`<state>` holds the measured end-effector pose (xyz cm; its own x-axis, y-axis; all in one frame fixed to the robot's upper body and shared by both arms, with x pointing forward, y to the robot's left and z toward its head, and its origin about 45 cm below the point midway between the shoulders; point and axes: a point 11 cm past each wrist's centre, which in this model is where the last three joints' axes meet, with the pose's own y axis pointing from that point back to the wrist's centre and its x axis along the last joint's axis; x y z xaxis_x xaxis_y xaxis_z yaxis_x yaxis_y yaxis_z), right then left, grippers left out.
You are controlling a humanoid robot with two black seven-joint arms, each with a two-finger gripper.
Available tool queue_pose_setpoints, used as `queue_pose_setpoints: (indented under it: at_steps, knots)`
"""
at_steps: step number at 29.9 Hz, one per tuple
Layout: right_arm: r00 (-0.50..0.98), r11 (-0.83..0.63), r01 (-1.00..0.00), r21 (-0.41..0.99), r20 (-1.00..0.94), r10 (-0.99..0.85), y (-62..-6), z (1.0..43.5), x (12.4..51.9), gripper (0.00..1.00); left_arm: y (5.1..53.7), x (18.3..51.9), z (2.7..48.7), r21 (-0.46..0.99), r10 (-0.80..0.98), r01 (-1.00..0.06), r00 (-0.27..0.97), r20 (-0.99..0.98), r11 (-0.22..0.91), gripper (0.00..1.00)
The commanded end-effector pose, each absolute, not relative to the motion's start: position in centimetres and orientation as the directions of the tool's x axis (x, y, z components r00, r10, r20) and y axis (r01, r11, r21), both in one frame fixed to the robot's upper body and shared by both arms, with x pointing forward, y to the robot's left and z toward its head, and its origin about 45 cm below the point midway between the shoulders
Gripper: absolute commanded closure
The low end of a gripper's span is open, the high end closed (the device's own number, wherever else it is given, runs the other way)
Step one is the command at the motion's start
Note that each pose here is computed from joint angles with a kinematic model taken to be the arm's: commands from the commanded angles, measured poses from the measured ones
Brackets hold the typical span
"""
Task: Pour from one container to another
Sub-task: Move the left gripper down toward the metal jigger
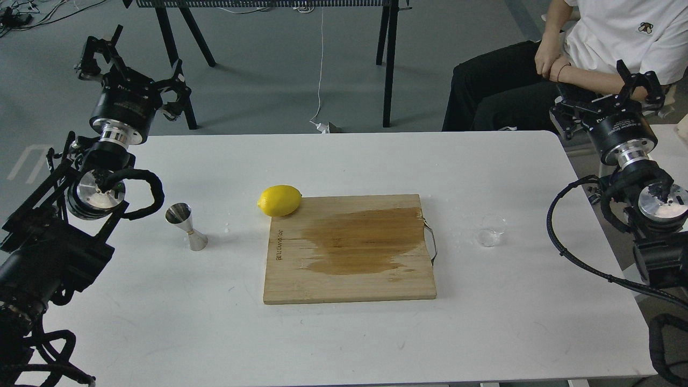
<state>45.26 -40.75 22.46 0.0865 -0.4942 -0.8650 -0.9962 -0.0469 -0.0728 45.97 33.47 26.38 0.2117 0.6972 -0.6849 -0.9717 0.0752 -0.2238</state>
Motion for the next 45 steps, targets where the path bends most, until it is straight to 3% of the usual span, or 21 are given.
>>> queue_pose_setpoints:
  at_steps: [1,8,17,23,27,30,36,41,44,45]
  knots:
    - [0.085,-0.047,-0.996,-0.070,-0.865,-0.494,-40.7,22.3,45.2,0.00,33.1,46.0,26.6,-0.236,0.691,-0.968,0.225,-0.687,0.081,0.00]
    - [0.074,-0.050,-0.997,-0.056,-0.866,-0.495,-40.7,21.7,44.9,0.00,31.4,45.4,27.9,-0.276,0.666,-0.951,0.294,-0.686,0.137,0.00]
    - [0.056,-0.043,-0.998,-0.040,-0.867,-0.495,-41.0,20.9,44.3,0.00,30.7,41.3,27.9,-0.276,0.701,-0.927,0.374,-0.607,0.255,0.00]
    - [0.042,-0.039,-0.999,-0.026,-0.865,-0.500,-41.3,20.3,43.9,0.00,30.7,36.0,29.3,-0.270,0.861,-0.866,0.475,-0.180,0.421,0.01]
    - [0.029,-0.038,-0.999,-0.012,-0.864,-0.502,-41.4,19.7,43.6,0.00,28.1,31.7,29.4,-0.208,0.836,-0.810,0.524,0.165,0.549,0.01]
    - [0.018,-0.040,-0.999,0.003,-0.866,-0.500,-41.3,18.9,43.1,0.00,27.2,29.7,28.8,-0.160,0.767,-0.778,0.523,0.373,0.608,0.01]
    - [-0.008,-0.027,-0.999,0.025,-0.866,-0.501,-41.6,17.8,42.3,0.00,27.9,27.7,26.0,-0.028,0.618,-0.764,0.498,0.609,0.644,0.01]
    - [-0.028,-0.013,-0.999,0.041,-0.860,-0.509,-42.5,17.3,41.6,0.00,29.0,25.8,22.9,0.078,0.270,-0.756,0.325,0.906,0.650,0.06]
    - [-0.047,-0.004,-0.998,0.057,-0.858,-0.512,-42.9,16.7,41.0,0.00,31.0,25.3,19.8,0.170,-0.016,-0.759,0.207,0.978,0.629,0.06]
    - [-0.052,-0.001,-0.998,0.061,-0.856,-0.515,-43.2,16.5,40.8,0.00,32.2,25.4,18.9,0.173,-0.015,-0.784,0.204,0.979,0.596,0.07]
